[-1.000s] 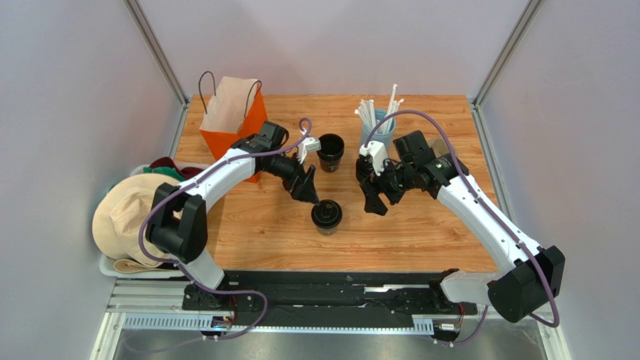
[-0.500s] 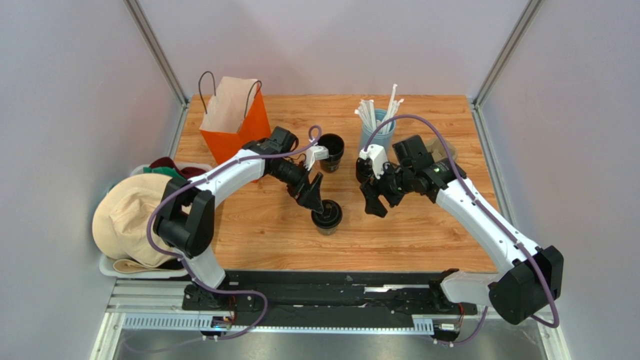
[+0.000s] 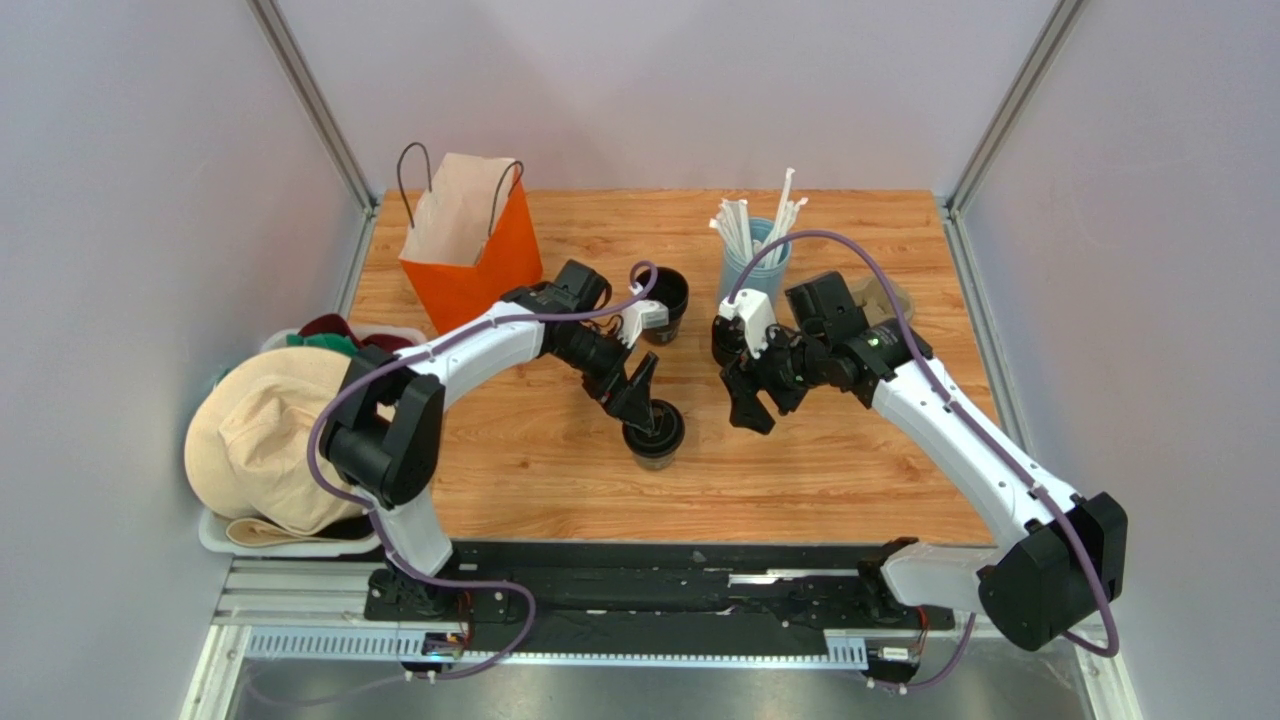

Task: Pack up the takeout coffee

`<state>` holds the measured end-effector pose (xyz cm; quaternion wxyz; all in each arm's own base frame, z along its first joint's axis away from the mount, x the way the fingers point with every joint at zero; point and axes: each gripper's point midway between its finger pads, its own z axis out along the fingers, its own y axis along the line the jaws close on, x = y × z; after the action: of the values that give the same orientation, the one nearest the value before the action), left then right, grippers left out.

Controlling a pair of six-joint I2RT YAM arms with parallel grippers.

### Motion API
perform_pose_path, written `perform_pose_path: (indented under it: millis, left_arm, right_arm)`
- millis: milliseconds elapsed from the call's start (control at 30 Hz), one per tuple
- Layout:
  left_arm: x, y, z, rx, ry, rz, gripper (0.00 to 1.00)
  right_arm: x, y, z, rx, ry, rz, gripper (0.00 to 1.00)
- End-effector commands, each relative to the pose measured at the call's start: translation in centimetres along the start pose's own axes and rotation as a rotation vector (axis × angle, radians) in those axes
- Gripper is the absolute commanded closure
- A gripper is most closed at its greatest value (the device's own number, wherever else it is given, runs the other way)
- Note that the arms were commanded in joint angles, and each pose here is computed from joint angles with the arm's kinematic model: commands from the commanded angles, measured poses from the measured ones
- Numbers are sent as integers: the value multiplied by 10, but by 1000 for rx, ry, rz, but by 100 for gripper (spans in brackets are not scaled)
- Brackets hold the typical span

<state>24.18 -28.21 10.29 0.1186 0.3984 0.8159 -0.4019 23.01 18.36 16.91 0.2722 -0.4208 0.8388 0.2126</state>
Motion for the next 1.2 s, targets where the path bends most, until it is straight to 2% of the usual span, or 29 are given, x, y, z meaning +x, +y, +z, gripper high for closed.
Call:
perform_pose_path:
  millis: [0, 500, 833, 1033, 1167]
  left_arm:
    - [-18, 1, -1, -12, -40, 22, 1]
    - [-19, 22, 9, -67, -26, -22, 2]
    - [-13, 51, 8, -187, -12, -61, 11]
    - [-13, 57, 4, -194, -29, -75, 17]
    - [-14, 56, 2, -194, -38, -66, 18]
  right_arm:
    - [-12, -1, -7, 16, -62, -27, 24]
    - [-9, 0, -3, 2, -51, -27, 26]
    - [-11, 0, 0, 0, -51, -20, 26]
    - [-15, 1, 5, -5, -39, -12, 27]
    - [-16, 2, 6, -4, -36, -22, 27]
